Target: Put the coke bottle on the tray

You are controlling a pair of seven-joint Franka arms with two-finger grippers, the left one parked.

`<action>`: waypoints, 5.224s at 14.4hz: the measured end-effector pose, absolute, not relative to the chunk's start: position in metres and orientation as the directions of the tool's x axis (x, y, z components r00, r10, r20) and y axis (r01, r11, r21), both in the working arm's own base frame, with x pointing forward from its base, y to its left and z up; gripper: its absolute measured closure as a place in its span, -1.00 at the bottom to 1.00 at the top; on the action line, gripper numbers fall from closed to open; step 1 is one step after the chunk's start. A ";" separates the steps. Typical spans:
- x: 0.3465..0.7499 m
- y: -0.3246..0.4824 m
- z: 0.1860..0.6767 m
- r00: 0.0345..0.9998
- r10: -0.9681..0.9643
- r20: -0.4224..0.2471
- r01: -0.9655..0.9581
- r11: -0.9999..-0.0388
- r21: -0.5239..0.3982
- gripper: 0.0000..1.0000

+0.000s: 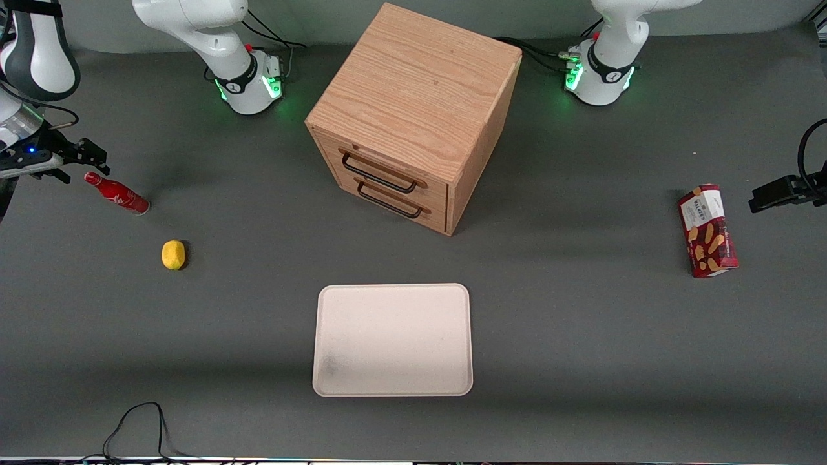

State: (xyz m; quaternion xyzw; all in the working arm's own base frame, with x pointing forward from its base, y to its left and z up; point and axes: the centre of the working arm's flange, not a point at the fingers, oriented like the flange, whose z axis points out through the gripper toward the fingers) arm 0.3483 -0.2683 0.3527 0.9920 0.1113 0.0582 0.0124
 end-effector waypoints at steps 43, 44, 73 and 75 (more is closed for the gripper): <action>0.449 -0.243 0.539 0.902 0.432 0.015 0.432 -0.902 0.002 0.37; 0.453 -0.237 0.564 0.897 0.442 0.016 0.442 -0.897 0.009 0.37; 0.656 0.268 0.580 0.929 0.357 0.092 0.357 -0.934 0.020 0.37; 0.667 0.283 0.561 0.931 0.348 0.108 0.347 -0.937 0.024 0.37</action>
